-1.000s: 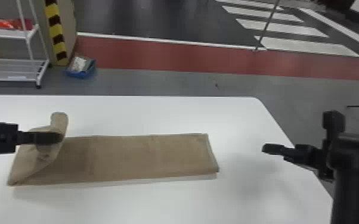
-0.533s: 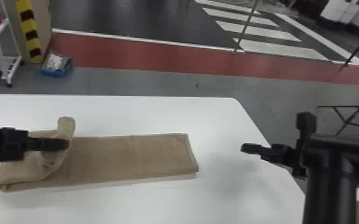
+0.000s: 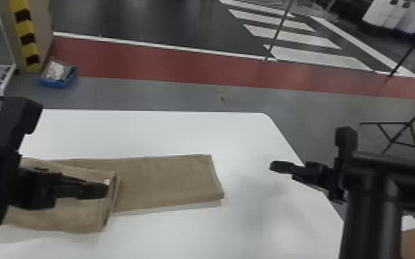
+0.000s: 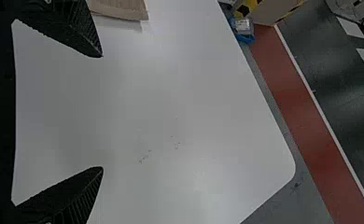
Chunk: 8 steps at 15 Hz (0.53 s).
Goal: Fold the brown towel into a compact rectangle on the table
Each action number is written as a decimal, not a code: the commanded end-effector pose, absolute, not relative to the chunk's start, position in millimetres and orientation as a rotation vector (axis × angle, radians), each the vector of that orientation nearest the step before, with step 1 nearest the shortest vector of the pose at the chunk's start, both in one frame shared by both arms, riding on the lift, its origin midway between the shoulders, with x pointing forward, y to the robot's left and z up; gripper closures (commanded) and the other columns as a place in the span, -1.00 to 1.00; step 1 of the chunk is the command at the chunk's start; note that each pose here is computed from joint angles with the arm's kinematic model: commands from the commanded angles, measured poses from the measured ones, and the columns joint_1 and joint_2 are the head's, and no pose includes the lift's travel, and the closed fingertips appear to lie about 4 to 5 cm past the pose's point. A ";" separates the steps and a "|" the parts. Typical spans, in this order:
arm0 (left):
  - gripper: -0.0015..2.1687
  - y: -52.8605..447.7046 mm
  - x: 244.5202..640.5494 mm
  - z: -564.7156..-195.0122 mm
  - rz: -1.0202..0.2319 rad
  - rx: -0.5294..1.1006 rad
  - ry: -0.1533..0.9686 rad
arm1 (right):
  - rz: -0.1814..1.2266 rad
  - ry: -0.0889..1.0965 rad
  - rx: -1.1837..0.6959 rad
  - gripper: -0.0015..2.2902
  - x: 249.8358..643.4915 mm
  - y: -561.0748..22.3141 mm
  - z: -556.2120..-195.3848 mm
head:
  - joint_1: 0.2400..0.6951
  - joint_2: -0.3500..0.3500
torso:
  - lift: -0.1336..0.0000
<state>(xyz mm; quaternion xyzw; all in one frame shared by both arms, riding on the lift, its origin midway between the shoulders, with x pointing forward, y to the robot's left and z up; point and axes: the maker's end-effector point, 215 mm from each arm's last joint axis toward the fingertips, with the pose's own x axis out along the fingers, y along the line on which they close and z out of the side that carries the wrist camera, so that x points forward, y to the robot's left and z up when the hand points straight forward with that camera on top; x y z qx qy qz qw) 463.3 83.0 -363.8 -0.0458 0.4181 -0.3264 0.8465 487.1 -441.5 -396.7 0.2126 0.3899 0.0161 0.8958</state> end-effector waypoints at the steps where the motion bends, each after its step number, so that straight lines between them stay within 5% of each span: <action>1: -0.93 90.0 462.9 -364.4 -0.676 -0.104 0.881 | 0.085 0.785 0.474 -1.00 496.4 -407.5 -381.8 | 1.00 -1.00 | -0.91; 4: -0.93 140.3 473.9 -365.9 -0.590 -0.159 0.852 | 0.211 0.771 0.497 -1.00 510.7 -326.8 -366.6 | 1.00 -0.98 | -0.91; 8: -0.94 242.6 481.3 -376.2 -0.445 -0.223 0.803 | 0.315 0.810 0.388 -0.99 520.2 -258.4 -360.1 | 1.00 -0.43 | -0.91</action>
